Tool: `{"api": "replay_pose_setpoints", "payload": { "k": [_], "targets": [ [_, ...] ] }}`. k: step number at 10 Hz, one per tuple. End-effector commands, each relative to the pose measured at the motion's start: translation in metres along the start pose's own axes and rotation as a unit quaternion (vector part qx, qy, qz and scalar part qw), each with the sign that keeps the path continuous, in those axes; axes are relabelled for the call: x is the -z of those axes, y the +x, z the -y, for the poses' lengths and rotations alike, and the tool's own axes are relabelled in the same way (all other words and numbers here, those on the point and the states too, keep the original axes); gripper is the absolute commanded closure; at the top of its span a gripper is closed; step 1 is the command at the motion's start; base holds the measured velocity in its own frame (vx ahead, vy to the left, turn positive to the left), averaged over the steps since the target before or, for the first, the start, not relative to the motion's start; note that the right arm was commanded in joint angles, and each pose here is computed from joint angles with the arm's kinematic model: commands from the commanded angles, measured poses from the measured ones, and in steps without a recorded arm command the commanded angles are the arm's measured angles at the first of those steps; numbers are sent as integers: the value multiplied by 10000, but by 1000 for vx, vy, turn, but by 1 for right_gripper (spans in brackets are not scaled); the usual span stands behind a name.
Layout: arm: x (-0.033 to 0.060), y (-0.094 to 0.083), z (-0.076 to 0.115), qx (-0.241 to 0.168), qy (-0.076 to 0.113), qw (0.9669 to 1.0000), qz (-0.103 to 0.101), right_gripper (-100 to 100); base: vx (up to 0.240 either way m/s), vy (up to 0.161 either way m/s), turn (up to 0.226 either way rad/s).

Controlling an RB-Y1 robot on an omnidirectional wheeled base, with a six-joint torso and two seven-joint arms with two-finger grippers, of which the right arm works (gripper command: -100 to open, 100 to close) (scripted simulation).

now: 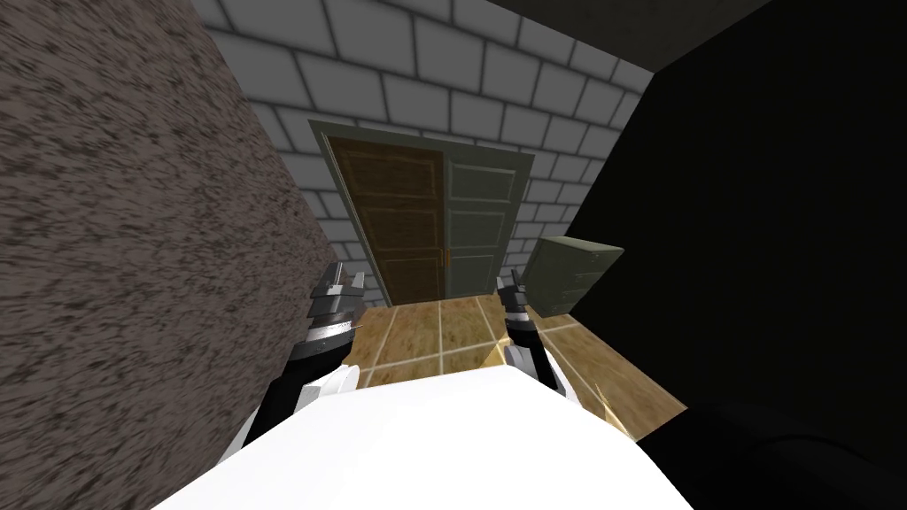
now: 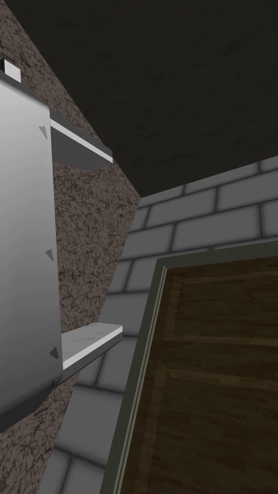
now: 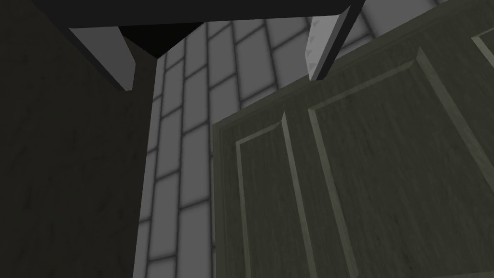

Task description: Pull the door open

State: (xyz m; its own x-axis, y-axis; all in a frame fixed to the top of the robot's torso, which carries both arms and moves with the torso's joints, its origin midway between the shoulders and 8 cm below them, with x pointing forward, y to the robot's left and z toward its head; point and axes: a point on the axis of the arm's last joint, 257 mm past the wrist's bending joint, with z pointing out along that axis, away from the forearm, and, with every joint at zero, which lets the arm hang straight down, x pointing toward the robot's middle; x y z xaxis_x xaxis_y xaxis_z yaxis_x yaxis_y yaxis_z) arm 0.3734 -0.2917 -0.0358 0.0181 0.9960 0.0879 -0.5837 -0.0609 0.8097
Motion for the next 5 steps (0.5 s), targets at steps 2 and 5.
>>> {"api": "replay_pose_setpoints", "payload": {
  "k": [2, 5],
  "targets": [
    [42, -18, 183, -398, 137, 9991, 29, -100, 98, 14, 43],
    [103, -45, 389, -844, 297, 9960, 80, -100, 96, 16, 45]
  ]
}}
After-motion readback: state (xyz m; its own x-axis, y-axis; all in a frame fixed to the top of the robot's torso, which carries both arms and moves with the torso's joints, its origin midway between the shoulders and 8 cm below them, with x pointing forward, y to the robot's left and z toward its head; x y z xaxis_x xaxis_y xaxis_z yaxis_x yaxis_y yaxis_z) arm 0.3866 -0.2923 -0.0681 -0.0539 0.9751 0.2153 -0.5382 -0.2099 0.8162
